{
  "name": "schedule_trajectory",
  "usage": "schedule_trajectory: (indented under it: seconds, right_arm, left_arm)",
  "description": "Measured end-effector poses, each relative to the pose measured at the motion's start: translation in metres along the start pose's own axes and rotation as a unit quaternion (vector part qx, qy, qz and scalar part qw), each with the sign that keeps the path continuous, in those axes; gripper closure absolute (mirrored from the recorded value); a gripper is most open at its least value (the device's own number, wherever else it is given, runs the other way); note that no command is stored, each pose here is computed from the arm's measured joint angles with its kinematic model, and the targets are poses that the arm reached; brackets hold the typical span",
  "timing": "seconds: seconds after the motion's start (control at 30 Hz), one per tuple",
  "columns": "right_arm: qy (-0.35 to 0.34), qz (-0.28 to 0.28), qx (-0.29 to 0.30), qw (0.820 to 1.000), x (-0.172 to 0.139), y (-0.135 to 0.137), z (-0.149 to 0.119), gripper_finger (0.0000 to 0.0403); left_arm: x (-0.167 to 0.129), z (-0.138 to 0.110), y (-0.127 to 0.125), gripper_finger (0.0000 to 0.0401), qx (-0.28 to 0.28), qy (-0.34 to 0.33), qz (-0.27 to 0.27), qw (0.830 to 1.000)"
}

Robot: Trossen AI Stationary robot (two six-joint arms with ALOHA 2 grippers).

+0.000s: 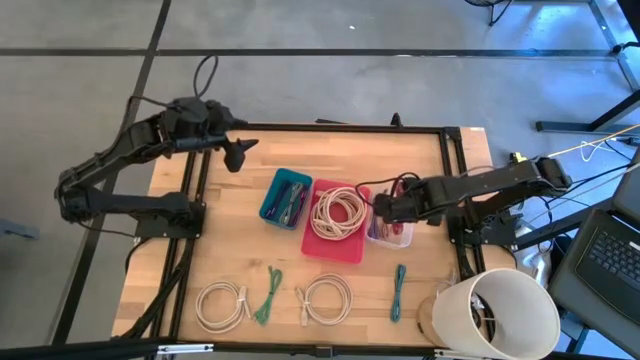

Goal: Pick & Place USB Port
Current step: Put the orange charger cable into the transparent bin, then put the blue and black charger cable into the blue bin

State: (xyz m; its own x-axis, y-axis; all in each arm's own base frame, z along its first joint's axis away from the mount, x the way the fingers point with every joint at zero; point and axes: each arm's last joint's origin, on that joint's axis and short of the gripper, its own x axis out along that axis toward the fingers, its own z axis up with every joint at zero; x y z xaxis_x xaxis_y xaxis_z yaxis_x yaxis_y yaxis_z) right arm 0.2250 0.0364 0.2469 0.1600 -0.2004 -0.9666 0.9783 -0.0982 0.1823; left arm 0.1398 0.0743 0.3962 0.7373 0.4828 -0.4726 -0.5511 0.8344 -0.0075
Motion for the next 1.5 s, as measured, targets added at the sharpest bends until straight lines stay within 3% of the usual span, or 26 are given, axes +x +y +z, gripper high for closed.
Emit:
schedule_trajectory:
  seconds: [0.23, 0.43, 0.6, 1.2, 1.27, 1.5]
  right_arm:
    - [0.020, 0.005, 0.021, 1.000, 0.032, -0.005, 0.003, 0.0376]
    - [0.046, -0.021, 0.024, 0.998, 0.054, -0.015, 0.011, 0.0376]
    - [0.074, 0.003, 0.021, 0.997, 0.073, -0.018, 0.012, 0.0376]
    - [0.145, -0.008, 0.008, 0.989, 0.108, -0.017, 0.020, 0.0376]
    - [0.145, -0.006, 0.007, 0.989, 0.108, -0.016, 0.020, 0.0358]
    - [0.137, 0.007, -0.009, 0.991, 0.104, -0.011, 0.020, 0.0239]
  left_arm:
    - [-0.004, 0.000, 0.008, 0.0118, -0.001, -0.007, 0.021, 1.000]
    - [-0.007, 0.000, 0.011, 0.0118, -0.007, -0.011, 0.024, 1.000]
    - [-0.008, 0.000, 0.013, 0.0118, -0.010, -0.014, 0.029, 0.999]
    - [-0.008, 0.001, 0.014, 0.0118, -0.016, -0.022, 0.031, 0.999]
    - [-0.008, 0.001, 0.014, 0.0118, -0.016, -0.022, 0.031, 0.999]
    - [-0.008, 0.001, 0.014, 0.0118, -0.016, -0.021, 0.031, 0.999]
